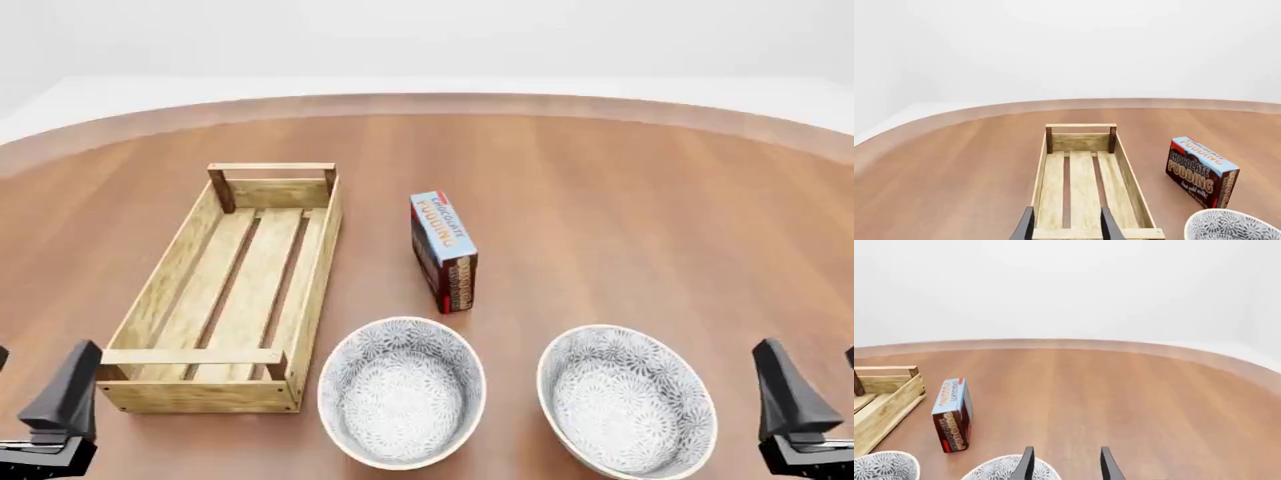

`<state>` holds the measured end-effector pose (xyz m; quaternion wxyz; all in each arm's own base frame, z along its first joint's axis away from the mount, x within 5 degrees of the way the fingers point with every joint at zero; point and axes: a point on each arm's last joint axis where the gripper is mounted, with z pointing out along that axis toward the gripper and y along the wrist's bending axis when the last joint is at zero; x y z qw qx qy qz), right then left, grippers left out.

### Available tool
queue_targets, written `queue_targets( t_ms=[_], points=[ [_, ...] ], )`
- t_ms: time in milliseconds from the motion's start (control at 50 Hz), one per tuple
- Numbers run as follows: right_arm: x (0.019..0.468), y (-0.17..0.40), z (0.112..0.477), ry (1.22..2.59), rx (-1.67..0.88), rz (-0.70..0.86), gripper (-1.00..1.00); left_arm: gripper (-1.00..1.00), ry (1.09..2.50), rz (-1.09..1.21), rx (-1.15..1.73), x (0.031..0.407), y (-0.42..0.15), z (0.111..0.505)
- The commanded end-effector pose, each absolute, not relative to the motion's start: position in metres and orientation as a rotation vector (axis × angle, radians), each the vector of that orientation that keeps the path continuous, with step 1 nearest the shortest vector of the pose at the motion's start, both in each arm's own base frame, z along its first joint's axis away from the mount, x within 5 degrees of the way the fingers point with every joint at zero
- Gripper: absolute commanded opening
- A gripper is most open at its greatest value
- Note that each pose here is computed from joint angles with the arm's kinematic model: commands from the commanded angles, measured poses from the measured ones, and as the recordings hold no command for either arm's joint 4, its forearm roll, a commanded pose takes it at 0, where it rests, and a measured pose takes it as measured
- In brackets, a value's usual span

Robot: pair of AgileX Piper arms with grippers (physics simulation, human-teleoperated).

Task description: Stack the left bowl on the right bowl and place them in the tray.

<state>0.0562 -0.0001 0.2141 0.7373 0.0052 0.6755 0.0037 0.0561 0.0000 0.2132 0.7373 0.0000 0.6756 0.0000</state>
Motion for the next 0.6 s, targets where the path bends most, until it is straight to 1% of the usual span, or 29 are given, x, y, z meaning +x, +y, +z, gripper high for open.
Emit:
queue_targets(
  t_ms=[20, 60, 80, 120, 160, 240, 280, 300, 380, 460, 500, 600],
  points=[
    [0.059, -0.002, 0.218, 1.499, 0.057, 0.011, 1.0, 1.0, 1.484, 0.0, 0.0, 0.056, 0.0, 0.213],
    [0.058, -0.002, 0.22, 1.491, 0.055, 0.015, 1.0, 1.0, 1.484, 0.0, 0.0, 0.056, 0.0, 0.213],
    [0.06, -0.002, 0.22, 1.513, 0.038, -0.02, 1.0, 1.0, 1.484, 0.0, 0.0, 0.056, 0.0, 0.213],
    [0.06, -0.003, 0.222, 1.509, 0.043, -0.029, 1.0, 1.0, 1.484, 0.0, 0.0, 0.056, 0.0, 0.213],
    [0.059, -0.002, 0.227, 1.506, 0.044, -0.02, 1.0, 1.0, 1.484, 0.0, 0.0, 0.056, 0.0, 0.213],
    [0.055, -0.002, 0.249, 1.499, 0.013, -0.032, 1.0, 1.0, 1.484, 0.0, 0.0, 0.056, 0.0, 0.213],
    [0.067, 0.0, 0.259, 1.547, -0.02, -0.016, 1.0, 1.0, 1.484, 0.0, 0.0, 0.056, 0.0, 0.213],
    [0.067, 0.0, 0.26, 1.547, -0.02, -0.016, 1.0, 1.0, 1.484, 0.0, 0.0, 0.056, 0.0, 0.213],
    [0.091, 0.007, 0.28, 1.616, -0.15, -0.016, 1.0, 1.0, 1.484, 0.0, 0.0, 0.056, 0.0, 0.213],
    [0.122, 0.02, 0.298, 1.7, -0.235, 0.039, 1.0, 1.0, 1.484, 0.0, 0.0, 0.056, 0.0, 0.213],
    [0.127, 0.024, 0.302, 1.711, -0.254, 0.054, 1.0, 1.0, 1.484, 0.0, 0.0, 0.056, 0.0, 0.213],
    [0.157, 0.042, 0.32, 1.797, -0.327, 0.113, 1.0, 1.0, 1.484, 0.0, 0.0, 0.056, 0.0, 0.213]
  ],
)
